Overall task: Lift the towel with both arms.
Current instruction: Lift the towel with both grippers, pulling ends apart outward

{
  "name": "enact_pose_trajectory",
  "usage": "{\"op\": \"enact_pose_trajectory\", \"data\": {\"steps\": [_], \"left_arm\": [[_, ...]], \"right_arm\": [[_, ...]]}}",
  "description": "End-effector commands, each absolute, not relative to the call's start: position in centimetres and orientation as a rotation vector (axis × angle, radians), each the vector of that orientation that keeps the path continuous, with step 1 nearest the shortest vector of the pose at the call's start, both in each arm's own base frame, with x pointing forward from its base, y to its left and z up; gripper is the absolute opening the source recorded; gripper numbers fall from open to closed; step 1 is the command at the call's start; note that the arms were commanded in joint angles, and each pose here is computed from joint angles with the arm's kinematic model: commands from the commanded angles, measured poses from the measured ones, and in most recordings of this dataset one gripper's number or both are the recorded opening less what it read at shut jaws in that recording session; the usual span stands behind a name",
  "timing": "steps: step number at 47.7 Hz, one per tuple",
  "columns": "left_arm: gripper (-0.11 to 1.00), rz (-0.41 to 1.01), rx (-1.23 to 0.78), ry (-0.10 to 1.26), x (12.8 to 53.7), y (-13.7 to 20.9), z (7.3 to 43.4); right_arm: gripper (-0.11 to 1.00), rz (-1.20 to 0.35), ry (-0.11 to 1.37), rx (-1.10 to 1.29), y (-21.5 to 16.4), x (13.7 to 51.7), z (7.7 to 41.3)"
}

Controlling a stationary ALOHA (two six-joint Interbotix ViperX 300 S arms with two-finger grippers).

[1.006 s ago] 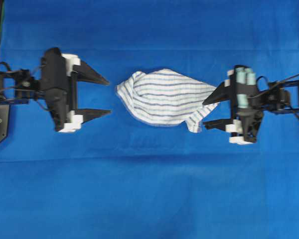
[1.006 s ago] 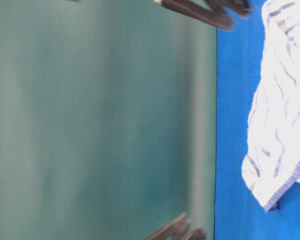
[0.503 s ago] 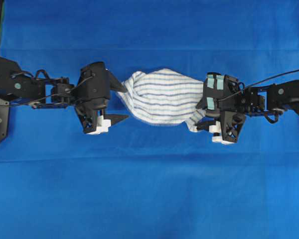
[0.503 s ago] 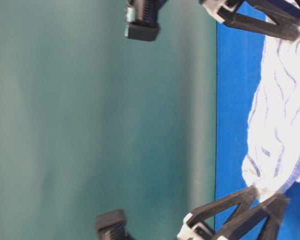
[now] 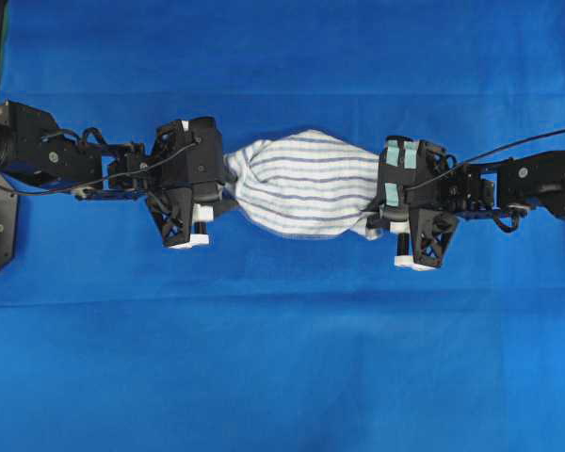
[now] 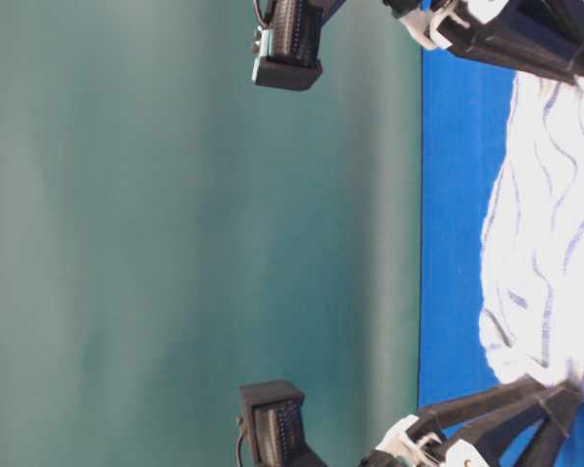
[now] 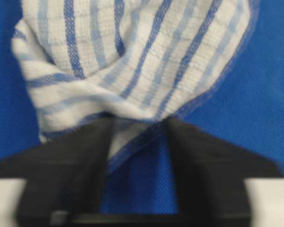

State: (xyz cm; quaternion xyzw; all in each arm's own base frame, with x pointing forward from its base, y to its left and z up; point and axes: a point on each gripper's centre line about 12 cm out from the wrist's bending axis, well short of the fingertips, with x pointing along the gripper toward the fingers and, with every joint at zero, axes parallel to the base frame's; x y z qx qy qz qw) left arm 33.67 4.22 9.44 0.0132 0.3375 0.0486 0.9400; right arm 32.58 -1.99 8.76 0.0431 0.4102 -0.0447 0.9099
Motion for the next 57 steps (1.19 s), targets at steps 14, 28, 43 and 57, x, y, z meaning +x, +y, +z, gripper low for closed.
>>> {"op": "enact_pose_trajectory", "data": {"steps": [14,28,43,57], "left_arm": [[0.0,0.1,0.023,0.679,33.7,4.2,12.8],[0.0,0.106,0.022,0.518,31.8,3.9,21.9],[0.0,0.112,0.021,0.33,29.0,3.5,29.4],[0.0,0.105,0.03,0.201,27.3,3.1,36.9]], "right_arm": [[0.06,-0.088,0.743,0.088,-2.0,33.3,12.3],[0.06,-0.072,0.59,0.074,-2.0,32.7,21.5],[0.05,-0.112,0.474,0.052,-3.5,31.1,29.7],[0.05,-0.129,0.394,-0.007,-4.0,30.3,36.5]]}}
